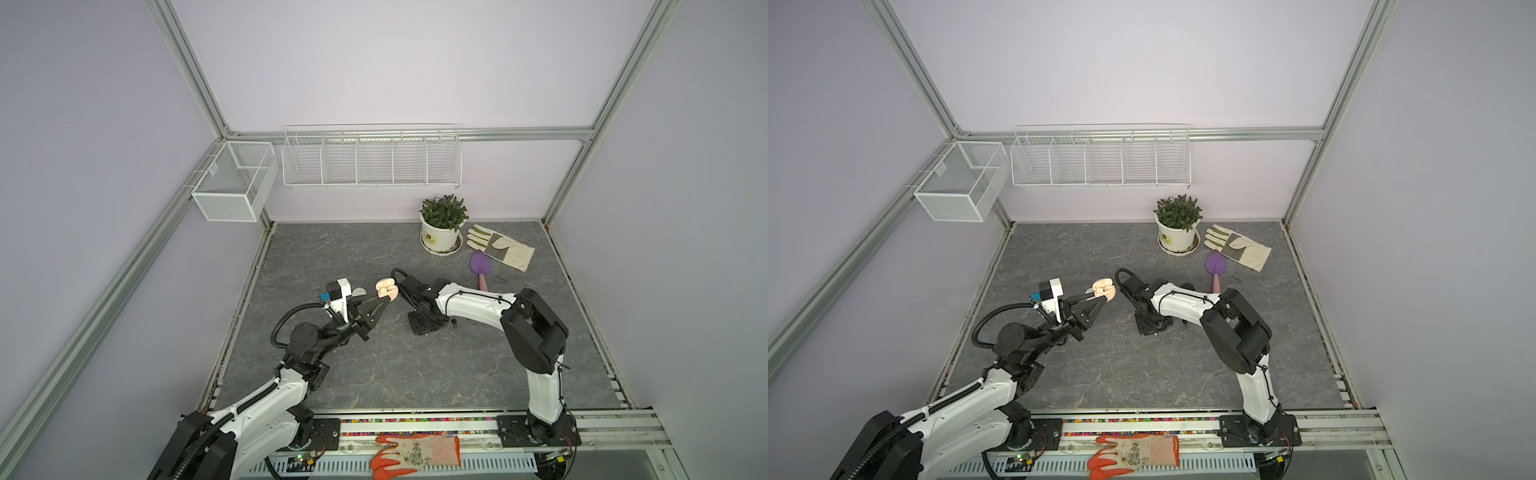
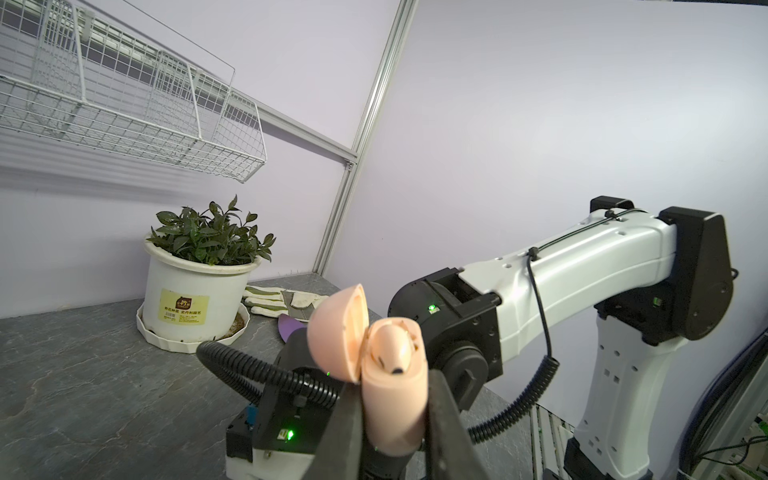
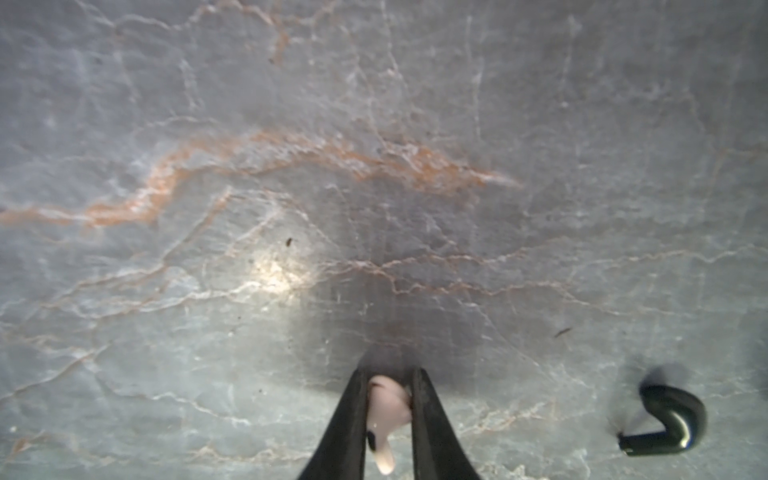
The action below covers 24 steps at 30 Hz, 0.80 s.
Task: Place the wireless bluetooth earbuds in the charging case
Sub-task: 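Lift the earbud with the right gripper off the table, then carry the earbud with the right gripper toward the case in the left gripper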
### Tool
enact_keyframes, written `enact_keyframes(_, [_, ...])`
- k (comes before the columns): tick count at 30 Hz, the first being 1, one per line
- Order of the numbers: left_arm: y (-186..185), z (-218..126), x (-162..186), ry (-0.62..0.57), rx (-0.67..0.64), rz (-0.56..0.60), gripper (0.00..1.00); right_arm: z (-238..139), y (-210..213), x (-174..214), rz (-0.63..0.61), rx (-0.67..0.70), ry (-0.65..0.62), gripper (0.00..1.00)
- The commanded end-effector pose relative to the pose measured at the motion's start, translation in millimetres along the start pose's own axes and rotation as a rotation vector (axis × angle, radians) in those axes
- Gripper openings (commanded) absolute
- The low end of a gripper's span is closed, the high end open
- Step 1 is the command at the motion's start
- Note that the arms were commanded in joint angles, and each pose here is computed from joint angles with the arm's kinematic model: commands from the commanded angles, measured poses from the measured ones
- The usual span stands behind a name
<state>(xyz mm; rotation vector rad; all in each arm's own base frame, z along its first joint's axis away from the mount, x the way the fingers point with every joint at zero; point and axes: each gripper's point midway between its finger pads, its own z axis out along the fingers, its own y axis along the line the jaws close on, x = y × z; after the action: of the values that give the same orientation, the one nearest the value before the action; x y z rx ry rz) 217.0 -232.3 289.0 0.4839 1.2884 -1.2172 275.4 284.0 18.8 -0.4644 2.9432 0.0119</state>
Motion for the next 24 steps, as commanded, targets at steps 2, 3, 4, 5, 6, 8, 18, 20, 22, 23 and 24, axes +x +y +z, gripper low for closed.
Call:
enact_keyframes(2, [1,-2,1,-0.004,-0.011,0.02,0.0,-12,0,-4,-0.009,0.003,-0.034,0.21])
enact_keyframes(3, [1,-2,1,-0.004,-0.012,0.019,0.0,-14,1,-5,-0.012,0.0,-0.045,0.21])
enact_keyframes(4, [1,-2,1,-0.004,-0.013,0.018,0.0,-16,0,-6,-0.011,-0.001,-0.053,0.2])
enact_keyframes(5, [1,-1,0,-0.005,-0.012,0.018,0.0,-18,0,-8,-0.014,-0.005,-0.064,0.2])
enact_keyframes(6, [1,-1,0,-0.005,-0.013,0.016,0.0,-19,0,-8,-0.015,-0.007,-0.07,0.2])
enact_keyframes(8, [1,-1,0,-0.004,-0.013,0.013,0.0,-21,0,-9,-0.016,-0.009,-0.085,0.19])
enact_keyframes(18, [0,3,-6,-0.028,-0.001,0.024,0.0,-67,-6,-42,-0.006,-0.031,-0.313,0.12])
enact_keyframes(20, [-1,5,-10,-0.04,0.007,0.027,0.0,-90,-5,-53,-0.004,-0.068,-0.409,0.1])
enact_keyframes(22, [-2,7,-14,-0.05,0.013,0.032,0.0,-113,-6,-63,-0.009,-0.084,-0.49,0.1])
enact_keyframes(23, [-3,9,-16,-0.055,0.018,0.036,0.0,-126,-6,-67,-0.009,-0.092,-0.53,0.1])
enact_keyframes(24, [-3,10,-18,-0.062,0.021,0.04,0.0,-137,-7,-70,-0.011,-0.101,-0.568,0.09])
